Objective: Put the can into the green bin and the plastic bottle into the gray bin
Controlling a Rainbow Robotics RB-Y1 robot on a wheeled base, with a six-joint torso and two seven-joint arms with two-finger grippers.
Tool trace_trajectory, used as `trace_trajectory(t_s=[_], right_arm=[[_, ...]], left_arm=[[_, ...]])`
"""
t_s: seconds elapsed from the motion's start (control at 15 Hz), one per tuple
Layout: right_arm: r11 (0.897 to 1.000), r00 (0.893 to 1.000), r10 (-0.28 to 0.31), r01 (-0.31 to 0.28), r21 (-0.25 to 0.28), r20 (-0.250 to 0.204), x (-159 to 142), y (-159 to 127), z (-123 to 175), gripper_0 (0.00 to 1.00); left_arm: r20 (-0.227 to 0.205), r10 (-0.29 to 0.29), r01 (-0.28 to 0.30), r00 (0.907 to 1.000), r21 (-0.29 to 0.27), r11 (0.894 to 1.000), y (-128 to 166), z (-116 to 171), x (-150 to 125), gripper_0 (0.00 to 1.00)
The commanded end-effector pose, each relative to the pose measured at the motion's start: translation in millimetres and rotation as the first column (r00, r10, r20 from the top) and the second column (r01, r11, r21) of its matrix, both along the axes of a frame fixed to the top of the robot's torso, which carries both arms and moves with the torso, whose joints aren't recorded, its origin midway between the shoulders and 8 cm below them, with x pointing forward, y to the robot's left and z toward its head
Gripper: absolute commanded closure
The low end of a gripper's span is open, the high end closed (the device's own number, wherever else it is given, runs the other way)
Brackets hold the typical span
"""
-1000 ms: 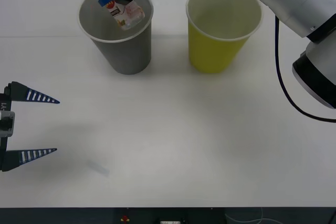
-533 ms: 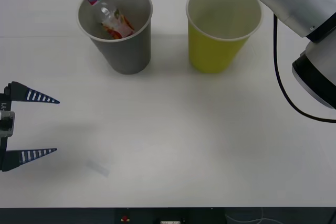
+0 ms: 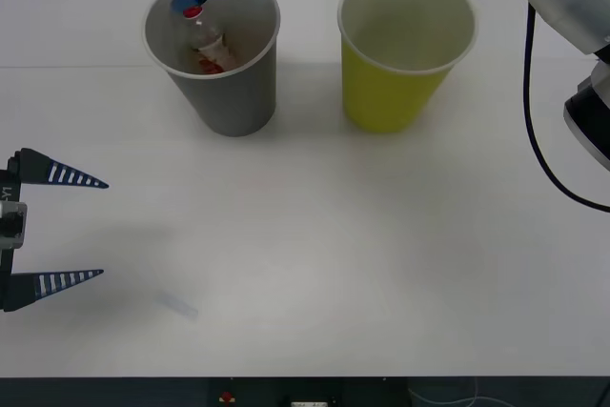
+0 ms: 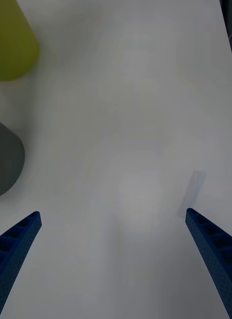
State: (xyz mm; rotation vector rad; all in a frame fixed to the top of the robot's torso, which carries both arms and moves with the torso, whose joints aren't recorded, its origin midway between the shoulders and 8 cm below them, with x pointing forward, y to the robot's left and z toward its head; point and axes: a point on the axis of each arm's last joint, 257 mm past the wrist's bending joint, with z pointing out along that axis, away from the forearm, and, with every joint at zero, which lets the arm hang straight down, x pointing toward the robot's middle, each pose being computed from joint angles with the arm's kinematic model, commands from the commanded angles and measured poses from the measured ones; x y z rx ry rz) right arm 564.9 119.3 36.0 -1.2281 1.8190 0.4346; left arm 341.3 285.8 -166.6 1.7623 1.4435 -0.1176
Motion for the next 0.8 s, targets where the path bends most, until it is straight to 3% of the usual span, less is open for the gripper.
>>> trace_trajectory(t_s=[0.07,0.4,0.53,0.8], right_arm=[[0.999,0.999,0.048,-0.048,-0.012,-0.012,-15,-25,4,0.00],[0.991,0.992,0.127,-0.127,0.042,-0.006,-37,-73,8,0.00],[0.989,0.990,0.143,-0.142,0.038,-0.016,-50,-101,7,0.00],[0.985,0.986,0.165,-0.165,0.047,0.010,-82,-146,-5,0.00]], left_arm=[[0.000,0.000,0.000,1.0000,0.000,1.000,0,0,0,0.00],[0.000,0.000,0.000,1.0000,0.000,1.000,0,0,0,0.00],[0.000,0.000,0.000,1.0000,0.000,1.000,0,0,0,0.00],[0.000,0.000,0.000,1.0000,0.000,1.000,0,0,0,0.00]])
